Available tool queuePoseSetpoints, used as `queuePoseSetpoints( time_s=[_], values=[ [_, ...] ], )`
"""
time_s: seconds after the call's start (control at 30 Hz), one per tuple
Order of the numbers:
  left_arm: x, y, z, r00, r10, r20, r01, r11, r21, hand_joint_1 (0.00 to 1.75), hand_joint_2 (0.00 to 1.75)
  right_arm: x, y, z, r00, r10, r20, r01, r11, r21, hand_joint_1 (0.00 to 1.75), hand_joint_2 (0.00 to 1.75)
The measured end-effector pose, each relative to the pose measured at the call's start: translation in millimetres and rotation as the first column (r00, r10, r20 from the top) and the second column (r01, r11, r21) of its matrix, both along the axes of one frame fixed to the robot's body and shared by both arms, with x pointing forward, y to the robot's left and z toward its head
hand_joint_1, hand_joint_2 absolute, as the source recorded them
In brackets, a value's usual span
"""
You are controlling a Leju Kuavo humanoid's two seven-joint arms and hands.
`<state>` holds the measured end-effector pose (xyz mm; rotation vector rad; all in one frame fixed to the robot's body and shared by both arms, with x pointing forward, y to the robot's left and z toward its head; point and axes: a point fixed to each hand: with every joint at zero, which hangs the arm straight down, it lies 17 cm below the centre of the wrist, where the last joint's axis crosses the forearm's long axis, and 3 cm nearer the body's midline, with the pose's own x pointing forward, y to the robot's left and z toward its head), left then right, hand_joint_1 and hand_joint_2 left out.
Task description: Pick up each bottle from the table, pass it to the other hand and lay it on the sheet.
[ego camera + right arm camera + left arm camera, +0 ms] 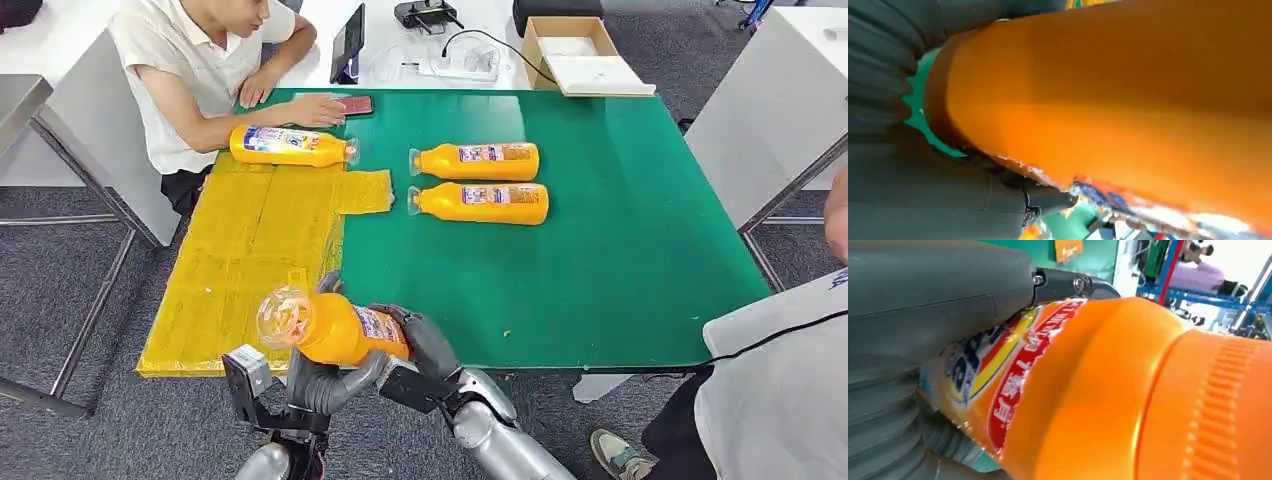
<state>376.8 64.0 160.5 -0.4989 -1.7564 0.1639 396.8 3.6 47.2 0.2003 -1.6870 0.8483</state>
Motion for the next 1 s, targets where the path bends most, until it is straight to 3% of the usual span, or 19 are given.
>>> queuePoseSetpoints(
  time_s=[0.1, 0.13, 0.17, 0.33, 0.37, 0.4, 0.43, 0.47, 0.77, 1.0],
  values=[
    [4, 0, -2, 1.0, 0.007, -0.01, -0.007, 1.0, 0.009, 0.0, 1.75, -1, 3, -5, 1.0, 0.003, -0.016, -0.003, 1.0, -0.009, 1.75, 1.75],
    [4, 0, -3, 1.0, 0.007, -0.013, -0.007, 1.0, 0.011, 0.56, 1.75, -1, 4, -7, 1.0, 0.005, -0.021, -0.005, 1.0, -0.014, 1.75, 1.75],
    [4, 0, -3, 1.0, 0.008, -0.015, -0.008, 1.0, 0.012, 1.75, 1.75, -2, 4, -9, 1.0, 0.006, -0.025, -0.006, 1.0, -0.018, 1.75, 1.75],
    [8, 4, -10, 0.999, 0.027, -0.041, -0.027, 1.0, 0.013, 1.75, 1.75, -5, 10, -14, 0.999, 0.019, -0.044, -0.02, 0.999, -0.026, 1.75, 1.75],
    [8, 5, -10, 0.999, 0.032, -0.044, -0.031, 0.999, 0.014, 1.75, 1.75, -5, 11, -14, 0.999, 0.021, -0.047, -0.022, 0.999, -0.025, 0.68, 1.75],
    [9, 5, -12, 0.998, 0.035, -0.048, -0.035, 0.999, 0.015, 1.75, 1.75, -6, 12, -15, 0.998, 0.022, -0.051, -0.023, 0.999, -0.023, 0.0, 1.75],
    [9, 6, -12, 0.998, 0.041, -0.05, -0.041, 0.999, 0.015, 1.75, 1.75, -7, 12, -16, 0.998, 0.024, -0.057, -0.025, 0.999, -0.019, 0.0, 1.75],
    [10, 8, -12, 0.997, 0.051, -0.051, -0.051, 0.999, 0.015, 1.75, 1.75, -9, 14, -16, 0.997, 0.03, -0.064, -0.031, 0.999, -0.01, 0.0, 0.0],
    [16, 27, -9, 0.989, 0.139, -0.05, -0.139, 0.99, 0.01, 1.75, 1.75, -30, 26, -21, 0.989, 0.066, -0.13, -0.057, 0.995, 0.077, 0.0, 0.0],
    [20, 54, 12, 0.973, 0.227, 0.03, -0.228, 0.972, 0.048, 1.75, 1.75, -30, 16, -23, 0.984, 0.016, -0.179, 0.014, 0.986, 0.167, 0.0, 0.0]
  ],
)
